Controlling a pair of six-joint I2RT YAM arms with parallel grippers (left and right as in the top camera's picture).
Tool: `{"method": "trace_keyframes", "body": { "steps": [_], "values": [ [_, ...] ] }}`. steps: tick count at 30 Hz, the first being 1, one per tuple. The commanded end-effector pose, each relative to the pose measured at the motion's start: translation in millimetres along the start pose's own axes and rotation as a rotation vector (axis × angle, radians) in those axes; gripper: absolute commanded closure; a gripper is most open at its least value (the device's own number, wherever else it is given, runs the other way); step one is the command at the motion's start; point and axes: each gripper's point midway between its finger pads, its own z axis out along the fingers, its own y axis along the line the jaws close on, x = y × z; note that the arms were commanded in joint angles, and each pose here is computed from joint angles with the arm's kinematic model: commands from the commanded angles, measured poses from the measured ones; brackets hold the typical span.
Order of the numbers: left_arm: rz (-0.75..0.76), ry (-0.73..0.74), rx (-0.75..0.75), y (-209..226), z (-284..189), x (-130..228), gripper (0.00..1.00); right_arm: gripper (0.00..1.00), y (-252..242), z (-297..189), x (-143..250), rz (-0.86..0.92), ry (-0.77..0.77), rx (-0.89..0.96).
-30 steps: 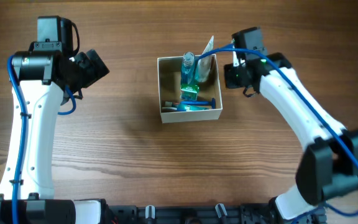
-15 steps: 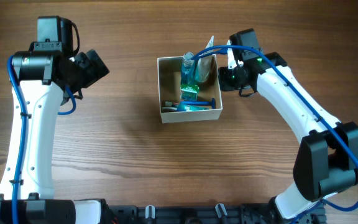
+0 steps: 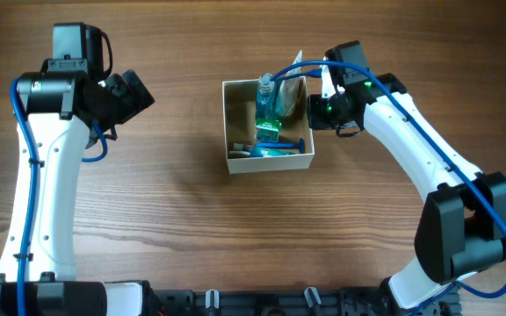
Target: Pack container
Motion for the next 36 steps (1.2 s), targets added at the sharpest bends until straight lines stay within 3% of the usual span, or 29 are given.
{"method": "trace_keyframes", "body": {
  "steps": [1,28,36],
  "values": [
    [-0.007,-0.008,0.009,0,-5,-1,0.00,0.85,4,2,2,0.024,0.016,-0.035],
    [-0.006,-0.007,0.009,0,-5,-1,0.00,0.83,16,2,2,0.018,0.020,-0.101],
    [-0.005,-0.006,0.008,0,-5,-1,0.00,0.78,-20,-8,-15,0.043,-0.069,0.102]
  ]
}}
